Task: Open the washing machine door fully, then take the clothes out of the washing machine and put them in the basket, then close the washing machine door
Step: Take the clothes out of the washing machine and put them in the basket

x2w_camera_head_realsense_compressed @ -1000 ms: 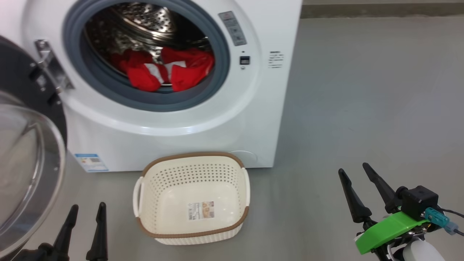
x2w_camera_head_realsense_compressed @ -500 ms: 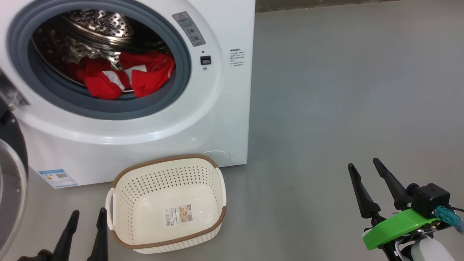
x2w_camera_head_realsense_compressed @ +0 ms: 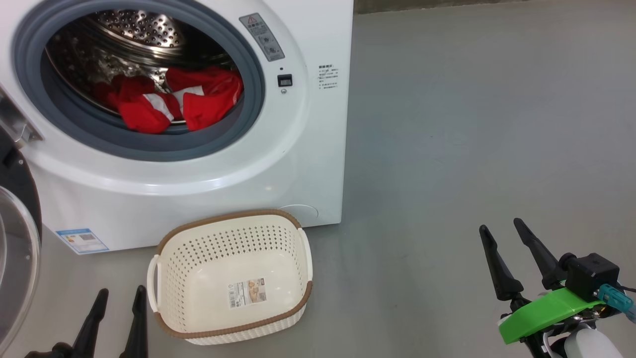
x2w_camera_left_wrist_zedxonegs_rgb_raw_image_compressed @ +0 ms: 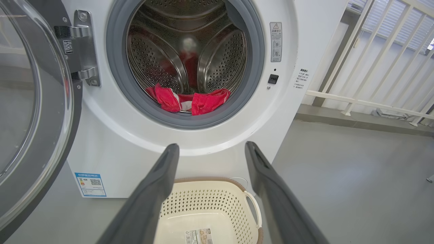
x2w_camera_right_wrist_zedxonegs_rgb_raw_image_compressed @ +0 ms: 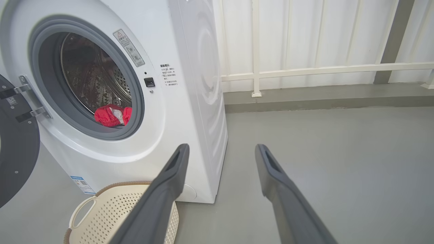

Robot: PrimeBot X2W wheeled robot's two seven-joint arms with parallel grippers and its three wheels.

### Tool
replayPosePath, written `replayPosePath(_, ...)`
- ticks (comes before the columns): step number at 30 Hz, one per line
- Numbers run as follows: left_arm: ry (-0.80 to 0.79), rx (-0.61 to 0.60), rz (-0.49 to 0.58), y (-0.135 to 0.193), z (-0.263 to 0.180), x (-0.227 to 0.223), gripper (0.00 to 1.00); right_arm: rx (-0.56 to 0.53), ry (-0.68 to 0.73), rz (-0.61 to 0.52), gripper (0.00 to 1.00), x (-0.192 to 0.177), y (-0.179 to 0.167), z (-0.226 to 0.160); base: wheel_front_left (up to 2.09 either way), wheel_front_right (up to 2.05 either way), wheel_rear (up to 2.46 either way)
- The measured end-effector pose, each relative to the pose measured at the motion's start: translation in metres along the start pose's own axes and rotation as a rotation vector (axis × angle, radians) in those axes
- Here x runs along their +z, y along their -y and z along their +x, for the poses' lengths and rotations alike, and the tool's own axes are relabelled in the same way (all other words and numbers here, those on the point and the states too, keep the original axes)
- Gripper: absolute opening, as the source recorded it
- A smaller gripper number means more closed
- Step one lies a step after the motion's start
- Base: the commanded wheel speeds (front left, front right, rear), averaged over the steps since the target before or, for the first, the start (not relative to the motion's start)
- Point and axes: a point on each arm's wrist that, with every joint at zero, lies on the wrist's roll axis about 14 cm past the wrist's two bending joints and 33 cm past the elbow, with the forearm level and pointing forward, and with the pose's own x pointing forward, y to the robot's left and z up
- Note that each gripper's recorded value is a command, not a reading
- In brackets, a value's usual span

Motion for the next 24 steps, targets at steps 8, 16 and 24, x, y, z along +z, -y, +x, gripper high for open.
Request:
replayPosePath(8, 0.001, 0.010, 0.003, -0.0031, -0.0015, 0.0004, 1.00, 0.008, -0.003, 0.001, 1.00, -0.0012, -0.0027, 0.0018, 0.00, 0.00, 0.00)
replayPosePath(16, 0.001, 0.014, 0.002, -0.0042, -0.0008, 0.0001, 1.00, 0.011, -0.009, 0.002, 1.00, -0.0036, -0.0037, 0.0026, 0.06, -0.06, 0.00)
replayPosePath(24, -0.003, 0.022, 0.002, -0.0071, 0.0001, -0.0011, 1.00, 0.017, -0.021, -0.001, 1.00, -0.0081, -0.0054, 0.0052, 0.75, -0.75, 0.00)
